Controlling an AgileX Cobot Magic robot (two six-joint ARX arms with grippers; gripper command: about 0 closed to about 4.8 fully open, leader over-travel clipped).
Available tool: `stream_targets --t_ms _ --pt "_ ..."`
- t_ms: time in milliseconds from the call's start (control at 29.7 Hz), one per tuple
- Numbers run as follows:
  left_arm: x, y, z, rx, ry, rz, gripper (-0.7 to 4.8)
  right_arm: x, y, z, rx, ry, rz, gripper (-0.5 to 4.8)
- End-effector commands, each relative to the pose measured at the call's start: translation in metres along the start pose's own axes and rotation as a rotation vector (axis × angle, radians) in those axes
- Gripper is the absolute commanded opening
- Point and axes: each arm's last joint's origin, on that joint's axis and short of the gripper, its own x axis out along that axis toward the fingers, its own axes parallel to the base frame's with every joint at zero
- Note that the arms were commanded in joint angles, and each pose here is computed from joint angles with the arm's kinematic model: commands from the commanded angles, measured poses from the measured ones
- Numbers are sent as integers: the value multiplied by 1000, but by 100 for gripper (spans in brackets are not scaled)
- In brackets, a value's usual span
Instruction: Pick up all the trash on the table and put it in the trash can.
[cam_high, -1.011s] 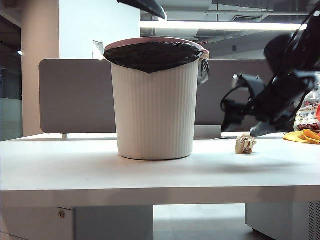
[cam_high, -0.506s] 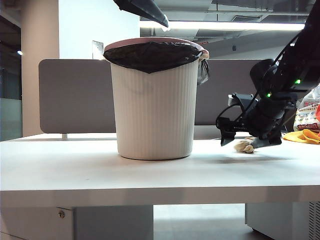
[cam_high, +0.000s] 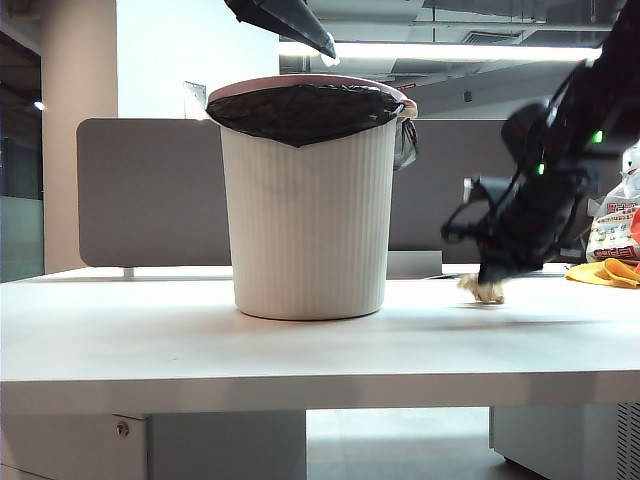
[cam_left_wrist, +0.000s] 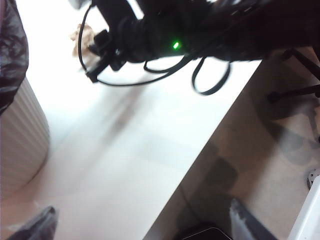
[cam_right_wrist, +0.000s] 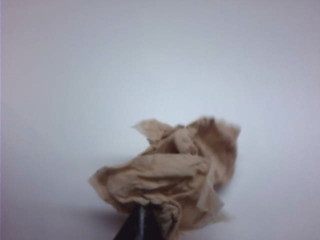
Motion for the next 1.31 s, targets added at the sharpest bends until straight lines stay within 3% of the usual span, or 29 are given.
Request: stream_targets --t_ms 34,236,472,640,1011,1314 --pt "-6 -2 2 4 -23 -5 479 -38 7 33 -9 -115 15 -5" --pt "-24 -6 9 24 -111 12 479 -120 19 77 -27 -274 72 -5" --pt "-69 -11 13 55 -242 202 479 -197 28 103 -53 -460 100 -5" --pt "-98 -15 13 66 -327 308 479 -230 43 109 -55 -528 233 -5" --pt "-121 -19 8 58 -354 355 479 -251 100 143 -115 -613 432 -5" --pt "-139 -22 3 50 -379 408 479 -196 133 152 -134 -538 497 -5"
